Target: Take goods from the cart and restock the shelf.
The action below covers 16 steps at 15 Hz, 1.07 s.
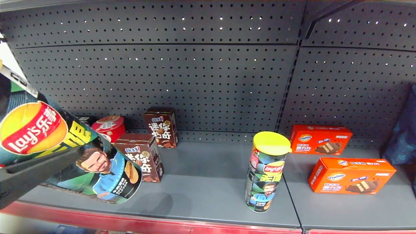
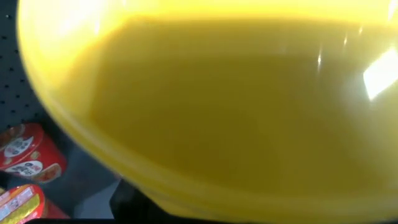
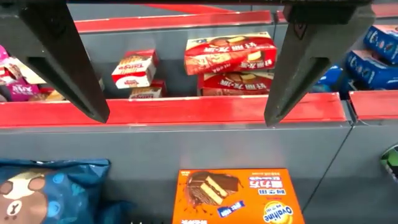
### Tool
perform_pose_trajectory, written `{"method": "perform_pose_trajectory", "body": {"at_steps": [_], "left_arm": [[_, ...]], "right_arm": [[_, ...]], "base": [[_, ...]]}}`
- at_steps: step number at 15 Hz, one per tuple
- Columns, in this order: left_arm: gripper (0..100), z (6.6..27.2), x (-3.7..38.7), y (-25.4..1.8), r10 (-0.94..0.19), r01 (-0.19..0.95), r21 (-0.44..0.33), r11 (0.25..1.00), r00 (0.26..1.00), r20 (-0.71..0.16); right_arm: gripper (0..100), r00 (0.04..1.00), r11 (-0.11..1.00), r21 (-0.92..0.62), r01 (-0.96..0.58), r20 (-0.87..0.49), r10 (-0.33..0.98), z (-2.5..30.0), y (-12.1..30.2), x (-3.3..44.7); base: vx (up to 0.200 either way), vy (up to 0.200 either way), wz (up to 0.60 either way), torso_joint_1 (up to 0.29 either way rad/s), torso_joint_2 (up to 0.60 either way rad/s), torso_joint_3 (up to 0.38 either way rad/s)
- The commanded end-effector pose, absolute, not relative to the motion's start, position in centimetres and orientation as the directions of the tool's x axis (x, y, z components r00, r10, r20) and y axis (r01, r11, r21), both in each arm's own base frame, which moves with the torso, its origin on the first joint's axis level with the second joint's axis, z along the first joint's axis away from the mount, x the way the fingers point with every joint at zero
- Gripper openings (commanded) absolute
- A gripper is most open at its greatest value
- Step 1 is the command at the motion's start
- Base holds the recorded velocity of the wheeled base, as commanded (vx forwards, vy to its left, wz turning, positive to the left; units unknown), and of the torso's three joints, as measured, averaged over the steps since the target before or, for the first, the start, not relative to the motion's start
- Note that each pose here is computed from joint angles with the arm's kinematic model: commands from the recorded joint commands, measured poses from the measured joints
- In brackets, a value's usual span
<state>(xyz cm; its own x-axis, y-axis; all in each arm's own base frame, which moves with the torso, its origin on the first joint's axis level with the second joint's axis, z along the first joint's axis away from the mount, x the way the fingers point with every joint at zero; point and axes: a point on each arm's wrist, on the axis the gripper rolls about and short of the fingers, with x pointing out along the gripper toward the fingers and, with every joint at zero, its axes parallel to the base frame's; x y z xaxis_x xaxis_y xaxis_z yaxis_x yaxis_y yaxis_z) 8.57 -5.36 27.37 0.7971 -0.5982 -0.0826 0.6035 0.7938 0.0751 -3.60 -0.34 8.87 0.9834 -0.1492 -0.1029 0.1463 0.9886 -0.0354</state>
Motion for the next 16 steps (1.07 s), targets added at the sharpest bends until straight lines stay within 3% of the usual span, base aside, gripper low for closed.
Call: {"method": "perform_pose_trajectory", "body": {"at_steps": [1,4,16], "left_arm": [[0,27.14,9.05,-5.75,-0.604,0.612,0.073,0.788,0.790,-0.104],[0,26.98,9.03,-5.74,-0.604,0.612,0.070,0.788,0.790,-0.108],[0,26.55,8.92,-5.69,-0.605,0.615,0.070,0.785,0.787,-0.120]], "right_arm": [[100,0.983,0.989,-0.039,0.145,-0.107,-0.148,8.84,-0.33,-3.56],[100,0.984,0.989,-0.040,0.142,-0.108,-0.145,8.84,-0.33,-3.55],[100,0.983,0.989,-0.034,0.145,-0.104,-0.148,8.87,-0.33,-3.55]], "base": [[0.000,0.000,0.00,0.000,0.00,0.000],[0.000,0.000,-0.60,0.004,0.00,0.002],[0.000,0.000,0.00,0.009,-0.02,-0.012]]}}
